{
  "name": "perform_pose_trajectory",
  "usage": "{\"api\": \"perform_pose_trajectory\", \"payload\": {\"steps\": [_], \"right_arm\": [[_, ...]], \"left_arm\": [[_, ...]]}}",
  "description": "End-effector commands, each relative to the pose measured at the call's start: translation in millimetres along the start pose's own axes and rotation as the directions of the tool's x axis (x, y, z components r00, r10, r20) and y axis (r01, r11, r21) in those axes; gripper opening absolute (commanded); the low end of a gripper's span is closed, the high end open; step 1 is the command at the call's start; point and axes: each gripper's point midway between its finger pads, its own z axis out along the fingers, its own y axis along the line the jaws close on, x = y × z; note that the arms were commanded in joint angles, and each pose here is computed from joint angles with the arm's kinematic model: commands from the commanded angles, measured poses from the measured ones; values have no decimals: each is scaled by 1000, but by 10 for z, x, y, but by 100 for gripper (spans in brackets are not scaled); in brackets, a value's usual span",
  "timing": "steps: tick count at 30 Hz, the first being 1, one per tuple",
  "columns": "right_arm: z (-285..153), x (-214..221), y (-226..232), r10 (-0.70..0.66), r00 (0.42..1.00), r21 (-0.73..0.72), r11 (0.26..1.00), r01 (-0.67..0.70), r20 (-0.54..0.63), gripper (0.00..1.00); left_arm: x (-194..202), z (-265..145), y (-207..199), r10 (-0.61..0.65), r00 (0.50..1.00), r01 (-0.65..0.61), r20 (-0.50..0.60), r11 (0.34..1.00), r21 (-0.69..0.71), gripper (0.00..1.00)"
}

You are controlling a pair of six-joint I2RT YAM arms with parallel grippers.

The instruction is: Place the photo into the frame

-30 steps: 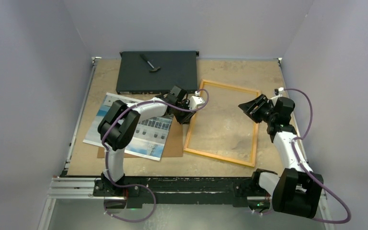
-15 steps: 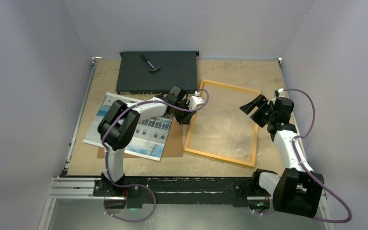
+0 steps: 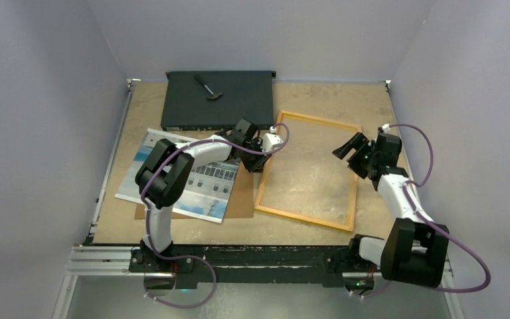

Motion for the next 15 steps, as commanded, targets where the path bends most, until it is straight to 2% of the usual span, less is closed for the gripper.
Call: {"api": "perform_pose_trajectory", "payload": {"steps": [1, 15], "right_arm": [[44, -242, 74, -45, 996, 30, 999, 43, 73, 83], [285, -223, -36, -118, 992, 206, 973, 105, 50, 85]], "left_arm": [[-91, -59, -20, 5, 1000, -5, 17, 1000, 18, 19], [-64, -61, 0, -1, 1000, 0, 16, 1000, 22, 18]]}}
